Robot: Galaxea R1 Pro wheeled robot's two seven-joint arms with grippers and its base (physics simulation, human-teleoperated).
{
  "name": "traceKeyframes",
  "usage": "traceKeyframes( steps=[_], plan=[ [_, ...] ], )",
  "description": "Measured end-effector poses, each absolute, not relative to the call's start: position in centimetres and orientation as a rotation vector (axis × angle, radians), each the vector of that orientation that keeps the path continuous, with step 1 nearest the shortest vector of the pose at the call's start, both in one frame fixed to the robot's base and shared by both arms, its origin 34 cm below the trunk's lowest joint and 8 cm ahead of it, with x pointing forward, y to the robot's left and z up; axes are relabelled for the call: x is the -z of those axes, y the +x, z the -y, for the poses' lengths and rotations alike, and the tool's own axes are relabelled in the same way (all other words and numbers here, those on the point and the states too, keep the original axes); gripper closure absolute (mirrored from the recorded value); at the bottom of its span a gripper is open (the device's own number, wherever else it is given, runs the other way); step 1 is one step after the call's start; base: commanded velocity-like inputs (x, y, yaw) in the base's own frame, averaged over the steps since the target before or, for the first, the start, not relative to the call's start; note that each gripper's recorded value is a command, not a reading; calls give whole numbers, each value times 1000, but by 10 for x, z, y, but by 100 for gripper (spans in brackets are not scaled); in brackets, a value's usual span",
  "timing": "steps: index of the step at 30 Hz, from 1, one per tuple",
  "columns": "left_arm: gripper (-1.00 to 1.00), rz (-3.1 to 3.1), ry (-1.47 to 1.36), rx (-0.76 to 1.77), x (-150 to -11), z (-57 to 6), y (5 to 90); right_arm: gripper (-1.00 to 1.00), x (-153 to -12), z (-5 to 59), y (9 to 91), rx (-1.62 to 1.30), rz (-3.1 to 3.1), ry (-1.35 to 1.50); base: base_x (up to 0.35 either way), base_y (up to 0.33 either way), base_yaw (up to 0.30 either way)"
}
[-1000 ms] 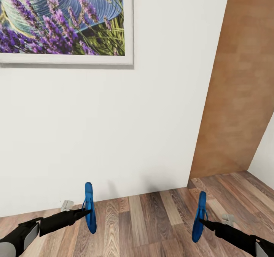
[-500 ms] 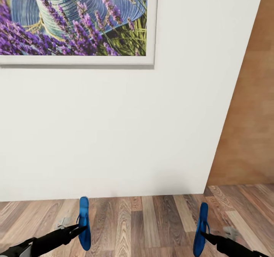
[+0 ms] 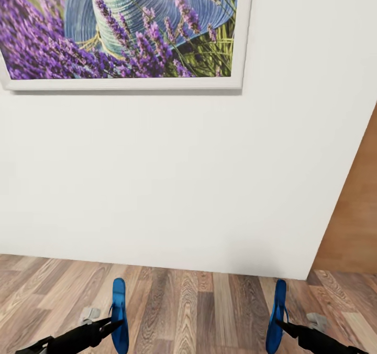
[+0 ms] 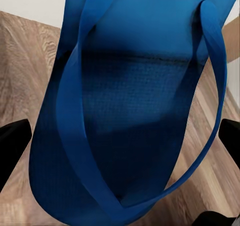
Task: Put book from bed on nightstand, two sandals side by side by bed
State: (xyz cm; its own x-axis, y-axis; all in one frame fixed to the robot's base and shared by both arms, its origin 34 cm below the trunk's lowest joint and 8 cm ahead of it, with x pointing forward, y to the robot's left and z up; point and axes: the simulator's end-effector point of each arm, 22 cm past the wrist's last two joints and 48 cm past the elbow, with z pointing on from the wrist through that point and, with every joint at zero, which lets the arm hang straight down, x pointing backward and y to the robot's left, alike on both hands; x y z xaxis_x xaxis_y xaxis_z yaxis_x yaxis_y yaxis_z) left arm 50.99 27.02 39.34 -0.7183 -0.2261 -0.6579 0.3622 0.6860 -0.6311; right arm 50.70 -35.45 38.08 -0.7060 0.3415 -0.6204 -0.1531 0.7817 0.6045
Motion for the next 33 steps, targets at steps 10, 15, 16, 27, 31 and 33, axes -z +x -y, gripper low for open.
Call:
traceKeyframes(
  steps=[10,15,16,27,31,33],
  plan=[
    [100,-2151,104,1011,-393,-270,510,100,-381,354,507,-832,-2208,139,0,0,292],
    [100,-2151,104,1011,-393,-270,509,100,-381,354,507,-832,-2208,139,0,0,292],
    [100,-2151,104,1011,-393,-270,509,100,-381,354,507,-832,-2208,139,0,0,292],
    [100,-2152,105,1011,-393,-270,509,100,-381,354,507,-833,-2208,138,0,0,292],
    [100,-2152,105,1011,-393,-270,509,100,-381,354,507,-832,-2208,138,0,0,292],
    [100,-2152,104,1012,-393,-270,509,100,-381,354,507,-832,-2208,138,0,0,292]
  ],
)
